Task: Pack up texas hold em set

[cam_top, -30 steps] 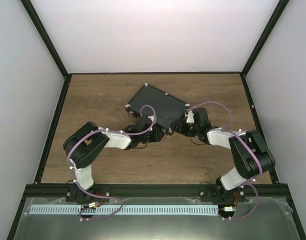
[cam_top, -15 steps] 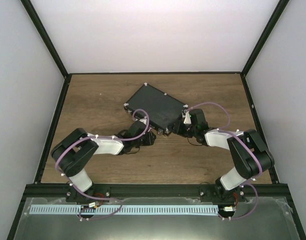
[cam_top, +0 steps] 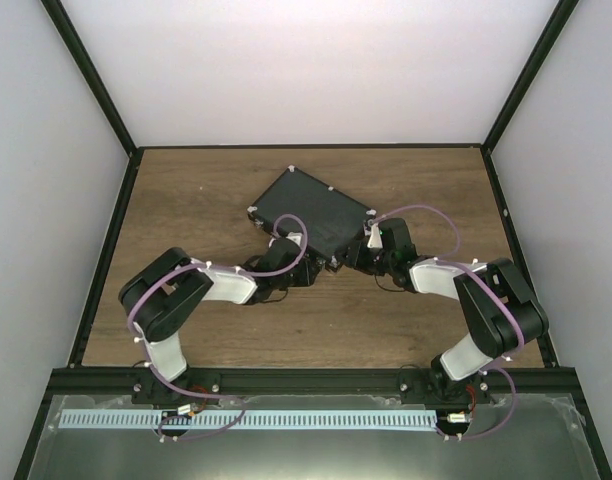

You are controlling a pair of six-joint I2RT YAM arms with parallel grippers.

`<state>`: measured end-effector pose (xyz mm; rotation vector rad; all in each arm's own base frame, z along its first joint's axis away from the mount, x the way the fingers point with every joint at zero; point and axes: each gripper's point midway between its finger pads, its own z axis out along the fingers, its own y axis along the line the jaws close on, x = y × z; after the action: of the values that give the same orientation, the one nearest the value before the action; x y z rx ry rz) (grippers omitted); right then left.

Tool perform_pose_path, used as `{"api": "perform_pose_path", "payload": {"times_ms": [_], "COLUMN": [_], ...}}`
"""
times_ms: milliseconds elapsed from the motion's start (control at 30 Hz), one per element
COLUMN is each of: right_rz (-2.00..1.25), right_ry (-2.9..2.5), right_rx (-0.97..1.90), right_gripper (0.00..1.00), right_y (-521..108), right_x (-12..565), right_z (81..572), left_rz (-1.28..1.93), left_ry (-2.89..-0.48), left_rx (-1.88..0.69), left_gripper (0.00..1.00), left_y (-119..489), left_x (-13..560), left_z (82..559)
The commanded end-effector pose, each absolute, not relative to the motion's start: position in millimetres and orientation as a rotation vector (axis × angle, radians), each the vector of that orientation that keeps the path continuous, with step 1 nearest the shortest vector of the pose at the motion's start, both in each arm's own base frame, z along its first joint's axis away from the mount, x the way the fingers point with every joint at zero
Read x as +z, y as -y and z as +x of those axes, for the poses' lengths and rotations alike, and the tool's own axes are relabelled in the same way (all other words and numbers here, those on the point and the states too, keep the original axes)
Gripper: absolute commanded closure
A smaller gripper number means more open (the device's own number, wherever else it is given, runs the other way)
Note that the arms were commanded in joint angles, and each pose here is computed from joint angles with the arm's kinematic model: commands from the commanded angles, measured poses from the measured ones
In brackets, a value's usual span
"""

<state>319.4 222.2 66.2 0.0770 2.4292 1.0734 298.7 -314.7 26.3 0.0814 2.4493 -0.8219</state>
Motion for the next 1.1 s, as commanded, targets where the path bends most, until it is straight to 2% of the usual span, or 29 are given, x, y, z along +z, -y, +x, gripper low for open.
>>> {"api": "perform_pose_path", "payload": {"times_ms": [0,133,400,600,833,1067], "right_rz": [-0.018,-0.017,-0.015,-0.014,-0.012,-0.005], "right_ry": [-2.528,-2.529,-2.530,-2.533,-2.529,-2.523], "right_rx": [1.134,1.137,1.136,1.138,1.143,1.148], "right_gripper": [0.57,0.57,0.57,0.57,0.57,0.57], "right_y": [-237.1,-237.2,-237.0,-237.3,-238.0,-238.1], "right_x": [49.9,48.9,48.0,46.6,47.6,47.7], "right_z": [287.9,287.4,287.4,287.2,287.8,288.2], "left_rz": [0.099,0.088,0.068,0.054,0.076,0.089], "left_ry": [-2.475,-2.501,-2.550,-2.564,-2.554,-2.543], "left_rx": [-0.814,-0.767,-0.723,-0.678,-0.692,-0.597], "left_gripper": [0.65,0.68,0.83,0.87,0.89,0.92], "left_y": [319.1,313.6,309.1,305.6,310.5,301.0], "left_x": [13.4,2.7,-15.6,-24.1,-30.5,-42.9], "left_z": [300.2,299.9,297.8,300.4,303.0,308.0]}}
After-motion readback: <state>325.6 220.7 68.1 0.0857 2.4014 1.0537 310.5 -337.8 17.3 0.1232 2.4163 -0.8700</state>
